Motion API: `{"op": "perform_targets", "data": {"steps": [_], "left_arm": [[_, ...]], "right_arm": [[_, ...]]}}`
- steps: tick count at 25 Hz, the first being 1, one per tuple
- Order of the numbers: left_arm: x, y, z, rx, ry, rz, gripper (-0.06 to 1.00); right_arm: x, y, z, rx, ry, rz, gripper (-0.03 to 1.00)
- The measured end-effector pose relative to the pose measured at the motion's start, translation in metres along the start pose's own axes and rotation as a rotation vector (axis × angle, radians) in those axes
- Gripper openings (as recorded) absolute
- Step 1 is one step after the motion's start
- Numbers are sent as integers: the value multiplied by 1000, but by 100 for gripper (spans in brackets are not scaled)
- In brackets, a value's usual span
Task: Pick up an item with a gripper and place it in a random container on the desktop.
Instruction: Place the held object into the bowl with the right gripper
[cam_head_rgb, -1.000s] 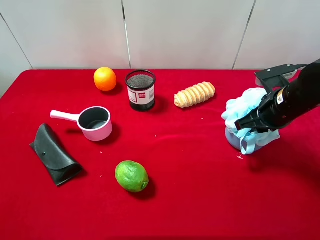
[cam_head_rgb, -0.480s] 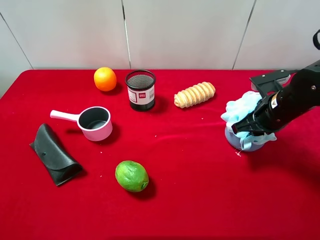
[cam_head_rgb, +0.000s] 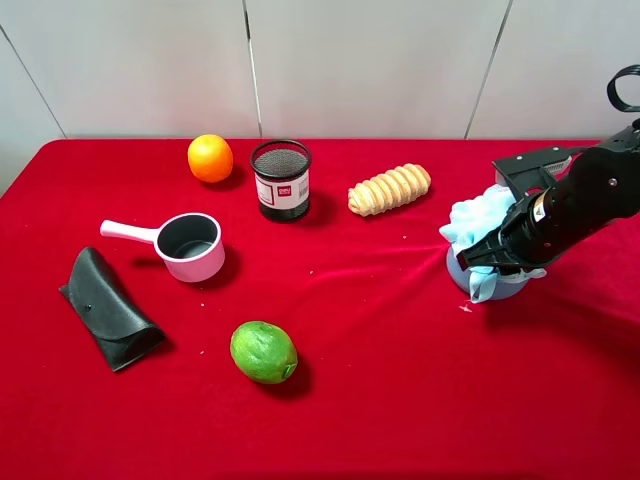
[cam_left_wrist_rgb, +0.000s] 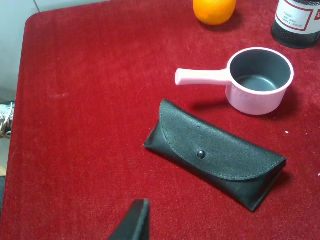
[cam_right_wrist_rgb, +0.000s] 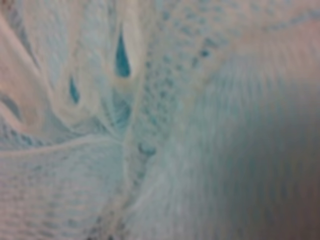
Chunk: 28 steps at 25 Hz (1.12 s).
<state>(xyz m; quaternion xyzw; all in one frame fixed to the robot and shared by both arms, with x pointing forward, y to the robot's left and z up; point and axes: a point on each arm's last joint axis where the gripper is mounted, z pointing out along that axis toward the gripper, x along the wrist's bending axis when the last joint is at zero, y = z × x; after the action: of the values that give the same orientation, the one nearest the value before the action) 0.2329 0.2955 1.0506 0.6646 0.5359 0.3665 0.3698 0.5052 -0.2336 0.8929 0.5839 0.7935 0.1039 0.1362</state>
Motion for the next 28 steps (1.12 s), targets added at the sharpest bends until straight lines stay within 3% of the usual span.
{"op": "perform_targets", "data": {"steps": [22,28], "left_arm": [[0,0,0,0,0,0,99],[0,0,0,0,0,0,99]], "right_arm": [[0,0,0,0,0,0,21],[0,0,0,0,1,3,29]]}}
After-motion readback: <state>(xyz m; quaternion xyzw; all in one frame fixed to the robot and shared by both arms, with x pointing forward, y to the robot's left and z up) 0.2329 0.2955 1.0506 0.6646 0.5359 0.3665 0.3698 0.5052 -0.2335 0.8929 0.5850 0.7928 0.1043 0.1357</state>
